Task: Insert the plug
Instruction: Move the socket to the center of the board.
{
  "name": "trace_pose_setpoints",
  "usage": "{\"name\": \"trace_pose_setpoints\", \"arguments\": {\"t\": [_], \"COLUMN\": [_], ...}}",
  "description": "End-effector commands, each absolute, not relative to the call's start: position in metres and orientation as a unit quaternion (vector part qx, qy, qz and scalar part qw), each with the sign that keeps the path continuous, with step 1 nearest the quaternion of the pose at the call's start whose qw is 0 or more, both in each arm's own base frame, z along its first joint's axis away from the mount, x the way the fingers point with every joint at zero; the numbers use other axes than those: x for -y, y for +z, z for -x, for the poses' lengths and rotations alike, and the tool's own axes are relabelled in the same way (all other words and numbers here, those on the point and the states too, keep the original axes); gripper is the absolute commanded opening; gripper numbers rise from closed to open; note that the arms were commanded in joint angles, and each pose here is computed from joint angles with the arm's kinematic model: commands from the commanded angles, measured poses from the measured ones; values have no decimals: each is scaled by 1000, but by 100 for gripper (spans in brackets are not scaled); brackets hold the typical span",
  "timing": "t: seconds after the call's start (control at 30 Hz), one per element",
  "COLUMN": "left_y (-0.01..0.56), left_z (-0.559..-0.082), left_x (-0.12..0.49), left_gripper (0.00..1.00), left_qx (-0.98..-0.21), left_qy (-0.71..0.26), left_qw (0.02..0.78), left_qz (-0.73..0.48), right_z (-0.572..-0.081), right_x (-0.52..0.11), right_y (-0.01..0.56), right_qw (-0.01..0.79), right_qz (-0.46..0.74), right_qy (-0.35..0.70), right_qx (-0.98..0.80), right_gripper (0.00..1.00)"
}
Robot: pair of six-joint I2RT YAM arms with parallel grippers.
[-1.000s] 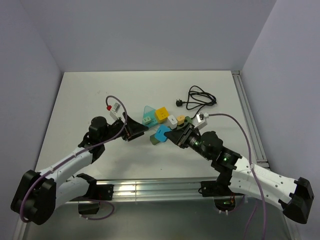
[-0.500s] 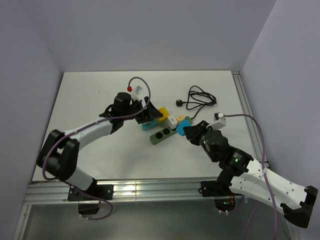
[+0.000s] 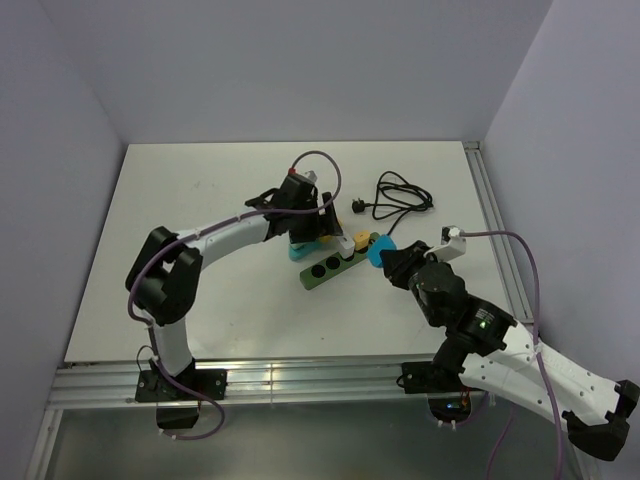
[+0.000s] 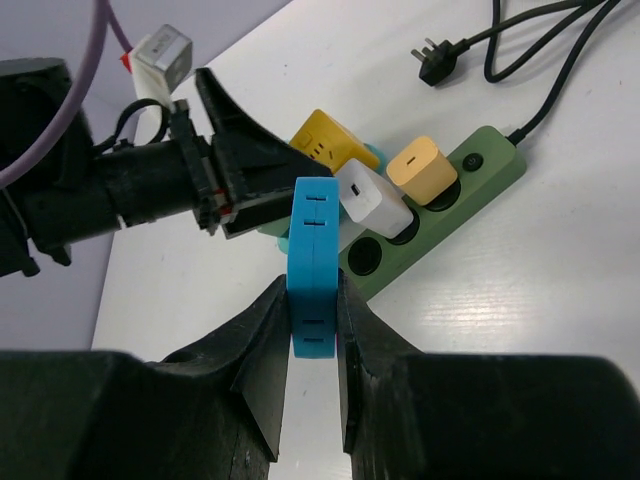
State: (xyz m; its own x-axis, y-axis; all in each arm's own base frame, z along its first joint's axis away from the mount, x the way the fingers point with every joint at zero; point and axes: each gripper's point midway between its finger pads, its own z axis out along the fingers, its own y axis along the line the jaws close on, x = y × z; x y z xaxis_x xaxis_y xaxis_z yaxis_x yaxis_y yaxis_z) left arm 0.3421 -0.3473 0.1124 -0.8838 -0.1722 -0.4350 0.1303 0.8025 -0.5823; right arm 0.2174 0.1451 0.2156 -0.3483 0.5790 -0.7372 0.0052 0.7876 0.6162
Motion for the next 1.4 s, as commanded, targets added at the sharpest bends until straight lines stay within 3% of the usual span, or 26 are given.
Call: {"name": "trace_pose_setpoints", "arguments": {"t": [0.0,0.33,0.53,0.73,0.93,1.07,1.37], "left_y": [100,60,45,93,167,210,195], "left_z": [-359,-395,-442,-459,-444,-417,-351], "left_x": [331,297,223,159,148,164,245], "left_gripper": [89,89,88,89,91,93,93], "left_qx": [-939,-949,-943,-916,-890,-871,-884], "left_qy": [-217,-148,-91,-41,-62,-134,-236], "left_qw": [264,265,277,342,404,443,397], "left_qz": [31,88,159,207,201,167,71], "right_z": [-222,-224,-222,-221,-221,-222,-226], "right_x": [-139,-148,-158,-164,-173,-177,-171], "right_y": [235,226,222,218,216,212,198], "right_qw": [559,547,534,526,518,508,500], "right_qz": [-205,-187,-172,-162,-145,-129,-147], "right_qy": [272,269,278,282,288,274,240], "right_qx": [-756,-770,-780,-786,-792,-806,-819], "right_gripper": [0,0,0,0,0,0,0]}}
